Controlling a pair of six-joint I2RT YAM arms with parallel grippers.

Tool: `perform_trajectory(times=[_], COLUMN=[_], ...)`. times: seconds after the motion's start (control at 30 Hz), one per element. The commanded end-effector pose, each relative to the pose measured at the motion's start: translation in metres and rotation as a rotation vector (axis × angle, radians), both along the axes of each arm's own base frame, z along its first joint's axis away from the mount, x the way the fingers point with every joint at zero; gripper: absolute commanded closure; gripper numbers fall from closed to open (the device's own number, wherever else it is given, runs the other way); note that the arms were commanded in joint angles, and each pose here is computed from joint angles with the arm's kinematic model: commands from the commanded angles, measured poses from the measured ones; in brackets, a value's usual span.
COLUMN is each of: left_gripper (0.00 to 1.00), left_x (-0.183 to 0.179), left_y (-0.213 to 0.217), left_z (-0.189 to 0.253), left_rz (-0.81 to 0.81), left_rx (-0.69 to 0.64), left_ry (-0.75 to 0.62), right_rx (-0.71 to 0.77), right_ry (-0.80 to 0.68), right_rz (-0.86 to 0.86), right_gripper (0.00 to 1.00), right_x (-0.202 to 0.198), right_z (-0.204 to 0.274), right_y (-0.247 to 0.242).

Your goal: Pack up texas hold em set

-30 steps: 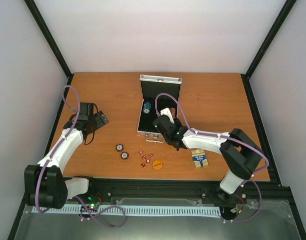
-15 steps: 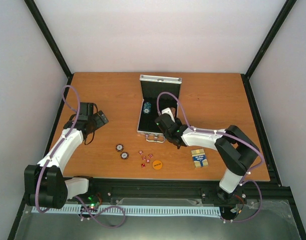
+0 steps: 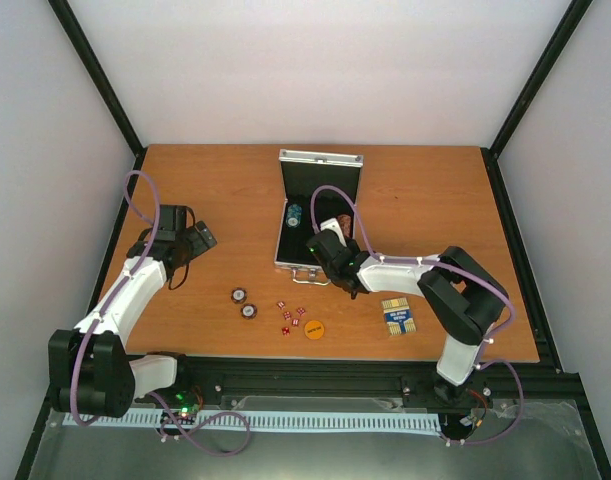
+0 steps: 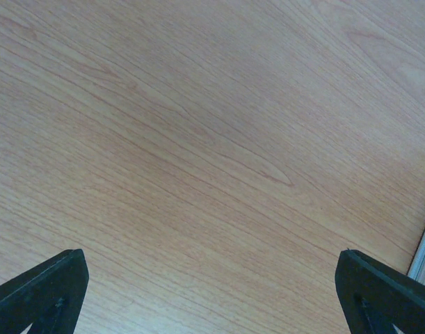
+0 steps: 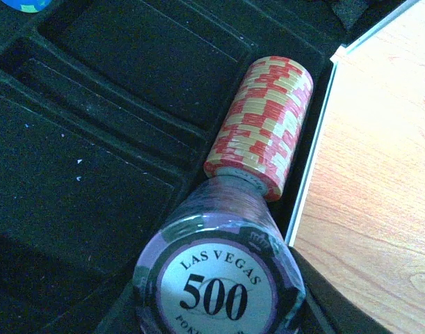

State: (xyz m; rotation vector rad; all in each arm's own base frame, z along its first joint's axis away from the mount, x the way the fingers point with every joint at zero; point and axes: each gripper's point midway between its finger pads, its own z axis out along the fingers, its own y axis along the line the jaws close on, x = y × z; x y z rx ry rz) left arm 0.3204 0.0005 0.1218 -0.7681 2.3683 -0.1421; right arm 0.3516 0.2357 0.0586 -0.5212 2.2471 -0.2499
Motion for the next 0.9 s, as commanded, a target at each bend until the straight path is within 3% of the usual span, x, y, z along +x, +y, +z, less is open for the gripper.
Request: perform_trajectory(times=[0.0, 0.2, 0.37, 0.67, 0.87], left_gripper=[0.00, 0.00, 0.00, 0.00, 0.00], left_x=[0.003, 0.003, 0.002, 0.003, 0.002], left_y=[0.001, 0.001, 0.001, 0.001, 0.001], left_z=[0.002, 0.003, 0.003, 0.003, 0.002], left_rz=[0.006, 0.006, 0.005, 0.004, 0.004], left_rx=[-0.005, -0.005, -0.004, -0.008, -0.009], left_ry=[-0.015, -0.015, -0.014, -0.017, -0.017], right_rx=[0.014, 0.028, 0.048, 0.154, 0.158], right_ry=[-0.049, -0.042, 0.006, 0.060, 0.159], right_rz=[-0.079, -0.071, -0.014, 0.053, 0.022], right_gripper=[0.71, 0.27, 0.07, 0.01, 0.00], right_x=[0.006, 0.000, -0.008, -0.022, -0.022], right_z=[0.011, 0.026, 0.034, 0.078, 0.067], right_y=[-0.013, -0.017, -0.010, 0.004, -0.007])
